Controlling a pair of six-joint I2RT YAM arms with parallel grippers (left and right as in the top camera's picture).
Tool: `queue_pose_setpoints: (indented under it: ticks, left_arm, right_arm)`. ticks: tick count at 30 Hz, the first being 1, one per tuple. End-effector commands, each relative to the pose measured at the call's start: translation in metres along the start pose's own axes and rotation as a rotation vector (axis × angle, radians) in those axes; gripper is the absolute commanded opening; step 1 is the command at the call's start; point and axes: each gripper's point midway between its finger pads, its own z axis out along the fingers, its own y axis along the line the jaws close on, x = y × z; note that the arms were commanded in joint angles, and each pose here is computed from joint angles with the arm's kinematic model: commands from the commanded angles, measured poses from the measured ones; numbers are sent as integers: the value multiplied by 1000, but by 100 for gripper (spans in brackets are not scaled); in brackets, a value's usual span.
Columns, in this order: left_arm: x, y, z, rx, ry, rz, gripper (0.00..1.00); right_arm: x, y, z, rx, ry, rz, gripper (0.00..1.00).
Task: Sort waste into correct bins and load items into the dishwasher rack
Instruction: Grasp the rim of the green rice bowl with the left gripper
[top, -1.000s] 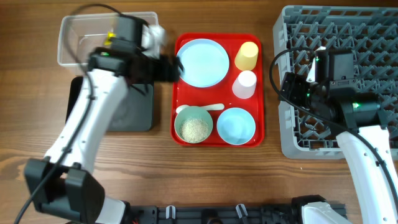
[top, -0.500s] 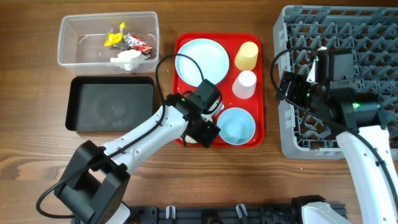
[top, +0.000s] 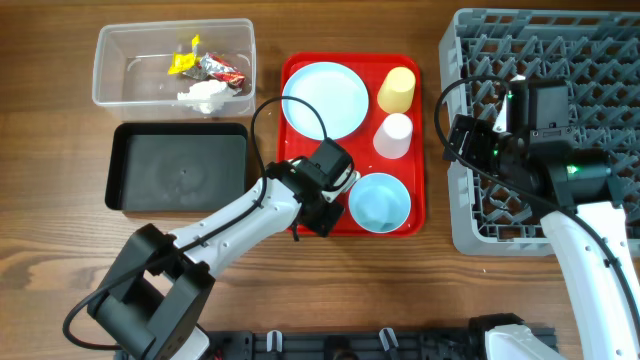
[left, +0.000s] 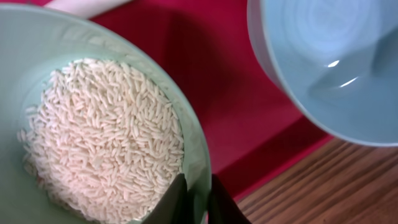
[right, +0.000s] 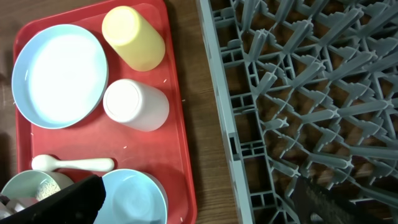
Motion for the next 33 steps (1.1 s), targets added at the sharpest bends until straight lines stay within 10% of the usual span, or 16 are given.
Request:
queue_pose_setpoints:
  ticks: [1, 33]
  left_arm:
    - [-3, 0, 0, -8, -16, 1, 4]
    - [-6, 29, 8, -185, 63, -103, 17]
  right_arm:
    - [0, 1, 1, -5, 6, 14, 100]
    - [-1, 1, 1, -6, 5, 15, 100]
